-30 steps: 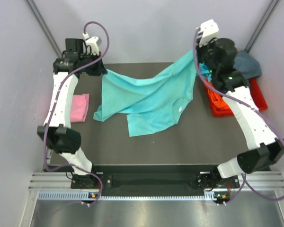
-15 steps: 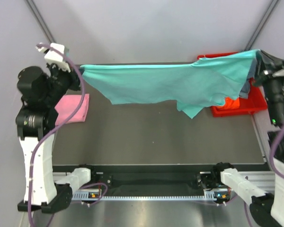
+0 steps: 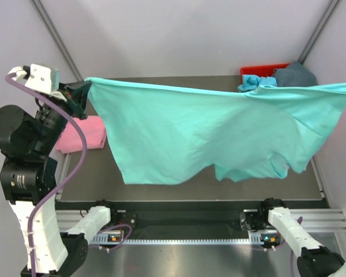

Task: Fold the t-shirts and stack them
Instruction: Flatten the tshirt out, then fold the tshirt

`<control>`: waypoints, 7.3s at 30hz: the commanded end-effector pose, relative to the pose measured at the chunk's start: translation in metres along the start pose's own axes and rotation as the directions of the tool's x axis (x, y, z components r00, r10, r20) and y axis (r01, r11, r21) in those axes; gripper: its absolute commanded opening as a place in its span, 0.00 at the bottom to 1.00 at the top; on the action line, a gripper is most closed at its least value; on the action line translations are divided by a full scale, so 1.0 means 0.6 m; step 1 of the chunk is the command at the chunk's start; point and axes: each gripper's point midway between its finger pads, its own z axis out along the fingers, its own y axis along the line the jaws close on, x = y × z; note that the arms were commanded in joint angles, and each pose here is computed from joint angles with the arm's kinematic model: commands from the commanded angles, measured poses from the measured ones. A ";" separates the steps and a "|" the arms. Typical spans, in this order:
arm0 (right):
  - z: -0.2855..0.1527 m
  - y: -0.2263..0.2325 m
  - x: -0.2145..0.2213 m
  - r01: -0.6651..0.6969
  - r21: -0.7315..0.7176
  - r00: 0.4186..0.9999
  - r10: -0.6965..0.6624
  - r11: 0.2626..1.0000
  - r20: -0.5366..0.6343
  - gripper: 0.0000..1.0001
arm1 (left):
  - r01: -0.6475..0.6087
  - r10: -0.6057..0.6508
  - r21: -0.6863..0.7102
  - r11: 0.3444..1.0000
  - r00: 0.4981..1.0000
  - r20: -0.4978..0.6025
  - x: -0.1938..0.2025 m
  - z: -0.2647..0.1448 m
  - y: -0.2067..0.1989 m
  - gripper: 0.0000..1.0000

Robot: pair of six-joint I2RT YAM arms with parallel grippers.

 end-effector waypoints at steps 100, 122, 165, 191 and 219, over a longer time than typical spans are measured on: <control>0.028 0.123 0.920 -0.301 0.039 0.369 0.154 0.953 -0.917 0.00 | 0.183 -0.218 -0.136 0.974 0.576 -0.788 0.679 0.235 0.103 0.00; -0.080 0.175 0.935 -0.369 0.042 0.247 0.142 0.928 -0.959 0.00 | 0.231 -0.296 -0.223 0.947 0.358 -0.886 0.748 0.162 0.078 0.07; -0.072 0.181 0.956 -0.382 0.031 0.255 0.138 0.924 -0.957 0.07 | 0.298 -0.452 -0.388 0.872 0.186 -0.872 0.893 0.256 0.140 0.33; -0.060 0.178 0.963 -0.371 0.030 0.267 0.138 0.928 -0.954 0.03 | 0.313 -0.422 -0.330 0.890 0.297 -0.857 0.864 0.340 0.176 0.00; -0.086 0.178 0.955 -0.367 0.023 0.259 0.126 0.930 -0.958 0.02 | 0.312 -0.473 -0.396 0.864 0.229 -0.851 0.879 0.286 0.182 0.31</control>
